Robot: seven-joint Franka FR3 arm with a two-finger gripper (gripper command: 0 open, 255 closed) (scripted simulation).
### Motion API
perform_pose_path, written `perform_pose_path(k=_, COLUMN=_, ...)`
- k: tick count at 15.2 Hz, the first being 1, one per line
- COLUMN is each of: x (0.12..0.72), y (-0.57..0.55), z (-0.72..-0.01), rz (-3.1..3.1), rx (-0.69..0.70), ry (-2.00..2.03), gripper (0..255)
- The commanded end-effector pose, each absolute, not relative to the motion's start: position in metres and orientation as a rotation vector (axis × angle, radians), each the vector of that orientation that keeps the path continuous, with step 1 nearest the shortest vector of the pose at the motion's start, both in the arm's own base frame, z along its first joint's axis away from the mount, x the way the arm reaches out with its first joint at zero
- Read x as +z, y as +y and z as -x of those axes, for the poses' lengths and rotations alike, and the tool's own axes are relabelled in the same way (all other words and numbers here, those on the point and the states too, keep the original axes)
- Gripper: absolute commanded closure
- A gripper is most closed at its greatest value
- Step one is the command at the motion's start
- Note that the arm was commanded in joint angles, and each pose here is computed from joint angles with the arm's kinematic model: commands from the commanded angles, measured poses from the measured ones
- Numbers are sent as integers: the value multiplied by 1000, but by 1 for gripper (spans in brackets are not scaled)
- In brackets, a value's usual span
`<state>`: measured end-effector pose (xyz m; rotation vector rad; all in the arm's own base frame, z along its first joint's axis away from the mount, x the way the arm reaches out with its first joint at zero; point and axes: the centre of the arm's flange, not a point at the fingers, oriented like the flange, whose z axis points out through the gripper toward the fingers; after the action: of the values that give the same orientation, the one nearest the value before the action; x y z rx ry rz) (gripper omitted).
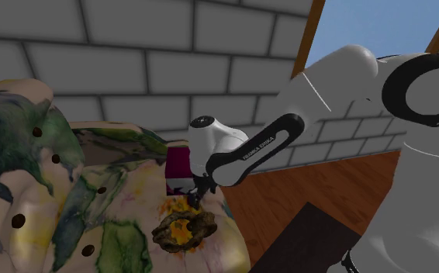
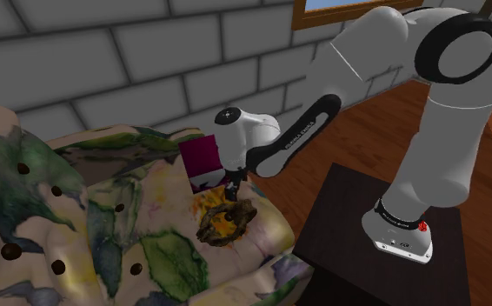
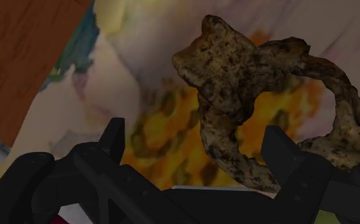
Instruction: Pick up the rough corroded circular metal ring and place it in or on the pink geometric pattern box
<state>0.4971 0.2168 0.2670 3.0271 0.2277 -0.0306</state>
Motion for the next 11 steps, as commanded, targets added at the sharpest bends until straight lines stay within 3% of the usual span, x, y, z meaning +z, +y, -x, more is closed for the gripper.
perform_pose_path(k=1, x=245, y=231, z=-510, rz=-3025, rx=-32, ry=226, gripper=0)
perform_pose_path(k=11, x=179, y=256, z=-533, rz=-3021, rx=-38, ry=226, gripper=0)
